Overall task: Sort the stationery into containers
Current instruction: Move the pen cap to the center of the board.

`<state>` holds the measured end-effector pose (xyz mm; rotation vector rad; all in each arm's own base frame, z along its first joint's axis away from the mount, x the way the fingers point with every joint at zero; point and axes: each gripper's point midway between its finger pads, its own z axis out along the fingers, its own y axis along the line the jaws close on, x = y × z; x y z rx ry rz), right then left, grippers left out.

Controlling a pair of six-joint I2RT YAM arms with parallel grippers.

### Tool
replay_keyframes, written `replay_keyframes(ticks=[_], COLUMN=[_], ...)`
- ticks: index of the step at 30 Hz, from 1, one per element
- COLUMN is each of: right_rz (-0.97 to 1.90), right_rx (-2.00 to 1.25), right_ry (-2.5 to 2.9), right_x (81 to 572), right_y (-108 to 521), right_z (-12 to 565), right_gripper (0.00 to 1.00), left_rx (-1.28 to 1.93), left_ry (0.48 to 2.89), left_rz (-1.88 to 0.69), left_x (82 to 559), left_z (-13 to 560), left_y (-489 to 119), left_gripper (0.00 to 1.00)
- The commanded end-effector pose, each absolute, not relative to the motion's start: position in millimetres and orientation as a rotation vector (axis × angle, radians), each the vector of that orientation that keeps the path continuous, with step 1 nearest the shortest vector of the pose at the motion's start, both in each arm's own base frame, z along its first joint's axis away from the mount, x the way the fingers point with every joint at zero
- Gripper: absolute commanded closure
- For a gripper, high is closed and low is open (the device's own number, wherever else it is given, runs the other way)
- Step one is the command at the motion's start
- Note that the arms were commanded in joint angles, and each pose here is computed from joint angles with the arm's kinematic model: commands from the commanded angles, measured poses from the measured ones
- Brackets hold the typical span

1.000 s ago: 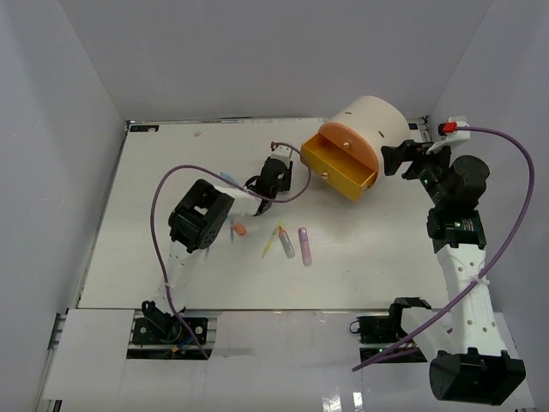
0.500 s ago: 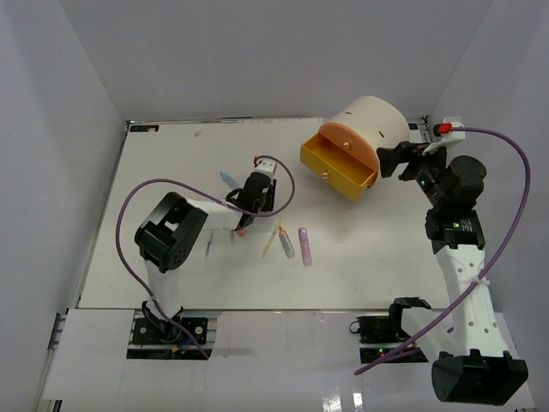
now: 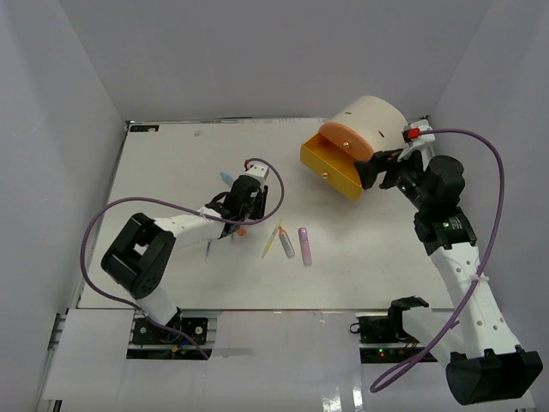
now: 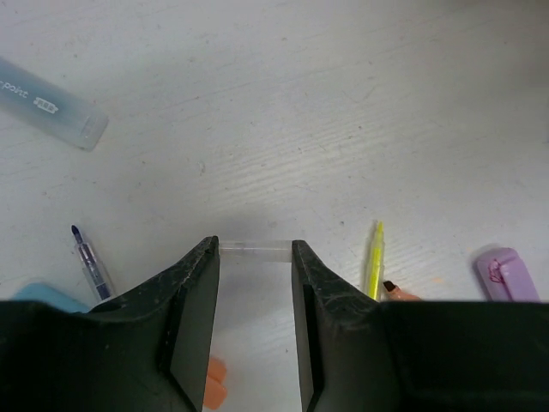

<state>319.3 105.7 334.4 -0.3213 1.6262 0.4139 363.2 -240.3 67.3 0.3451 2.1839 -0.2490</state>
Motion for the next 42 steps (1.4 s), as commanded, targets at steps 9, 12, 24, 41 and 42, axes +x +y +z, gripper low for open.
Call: replay_keyframes(ticks=[9,12,24,41,42], right_rz=[0.425,0.414,0.385,0.352,0.352], right_rx=[-0.472,-0.485,-0.494,-0.488,-0.490], right_ry=[1.682,1.690,1.703,1.694,1.692], right_x=[309.5,308.5,305.9,303.5,303.1], right_y=[140.9,143.0,143.5,141.6,141.9], right_z=[309.8,304.9,297.4,302.7,303.2], right_gripper=[0.09,0.09,0.09,0.09,0.09], left_rx=[0.518,0.597,0.741,0.165,0.057], left_ry=[2.266,2.286,2.317,2.270,2.328], left_rz=[-0.227,-0.186,-0.162,-0.044,-0.046], left_x=[325.0,327.7,335.7,359.2,349.6], left_z=[71.1,57.4,30.5,131.3,125.4], left_y=[-229.3,-229.5,-239.3,-202.9,-193.9], left_gripper=[0.67,0.64,0.42,0.09,0.09])
